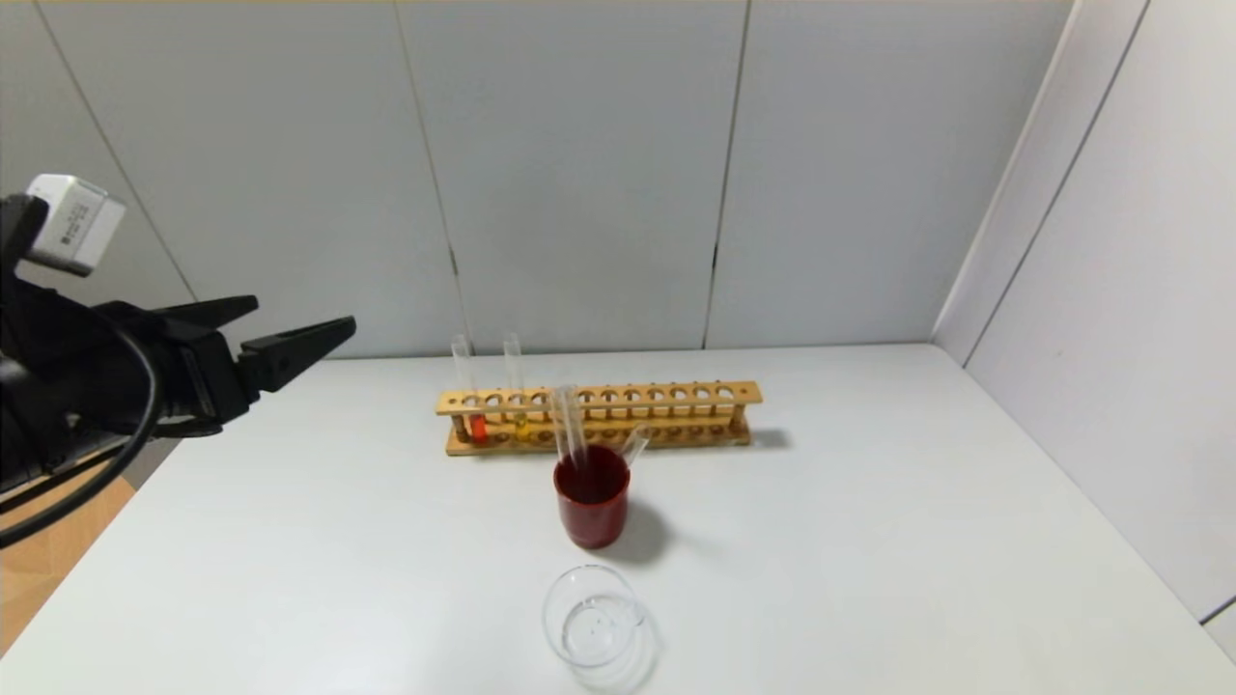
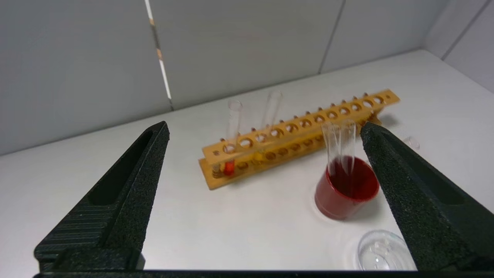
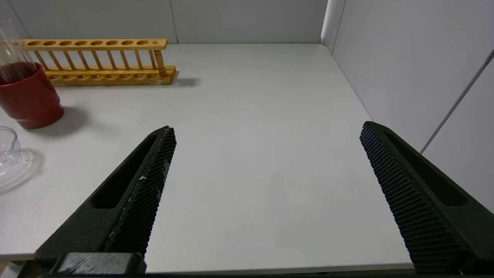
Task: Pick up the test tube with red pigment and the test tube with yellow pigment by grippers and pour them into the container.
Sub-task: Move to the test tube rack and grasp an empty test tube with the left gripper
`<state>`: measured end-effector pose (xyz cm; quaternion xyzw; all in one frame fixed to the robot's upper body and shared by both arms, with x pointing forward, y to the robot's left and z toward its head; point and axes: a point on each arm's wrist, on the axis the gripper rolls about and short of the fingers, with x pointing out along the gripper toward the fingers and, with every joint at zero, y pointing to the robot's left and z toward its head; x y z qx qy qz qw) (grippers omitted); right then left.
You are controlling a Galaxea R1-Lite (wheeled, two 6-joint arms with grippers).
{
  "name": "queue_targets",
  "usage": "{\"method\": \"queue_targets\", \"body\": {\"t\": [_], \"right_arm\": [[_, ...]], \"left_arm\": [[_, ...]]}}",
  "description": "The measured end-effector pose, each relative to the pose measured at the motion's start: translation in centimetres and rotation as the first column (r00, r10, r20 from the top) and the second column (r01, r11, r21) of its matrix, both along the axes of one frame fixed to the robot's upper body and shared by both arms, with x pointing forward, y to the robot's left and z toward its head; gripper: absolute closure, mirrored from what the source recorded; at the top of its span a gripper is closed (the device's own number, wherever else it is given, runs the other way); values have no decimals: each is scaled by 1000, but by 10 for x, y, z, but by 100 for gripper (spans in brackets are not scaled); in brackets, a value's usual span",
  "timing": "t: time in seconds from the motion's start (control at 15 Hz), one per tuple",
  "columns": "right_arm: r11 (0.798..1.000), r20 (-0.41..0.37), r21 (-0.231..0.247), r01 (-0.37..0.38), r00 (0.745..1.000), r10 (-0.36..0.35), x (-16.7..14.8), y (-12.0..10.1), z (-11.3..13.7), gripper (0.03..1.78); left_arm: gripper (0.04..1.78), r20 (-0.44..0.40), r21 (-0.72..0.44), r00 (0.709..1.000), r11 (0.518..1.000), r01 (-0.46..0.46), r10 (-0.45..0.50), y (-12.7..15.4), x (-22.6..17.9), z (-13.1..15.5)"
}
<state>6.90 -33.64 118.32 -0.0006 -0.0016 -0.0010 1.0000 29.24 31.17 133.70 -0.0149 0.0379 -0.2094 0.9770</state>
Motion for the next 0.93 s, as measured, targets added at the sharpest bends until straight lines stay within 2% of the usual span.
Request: {"method": "queue_targets", "body": {"t": [0.33, 0.6, 0.93], "right_arm": [[1000, 0, 0, 1, 1000, -1, 0, 0, 0, 7], [1000, 1, 0, 0, 1000, 0, 0, 0, 0, 7], [1000, 0, 0, 1, 1000, -1, 0, 0, 0, 7]], "left_arm": [[7, -72, 16, 997, 1000, 3, -1, -3, 25, -45], [7, -69, 37, 992, 994, -104, 107, -7, 50, -78], [7, -73, 58, 984, 986, -159, 163, -30, 72, -110]]}}
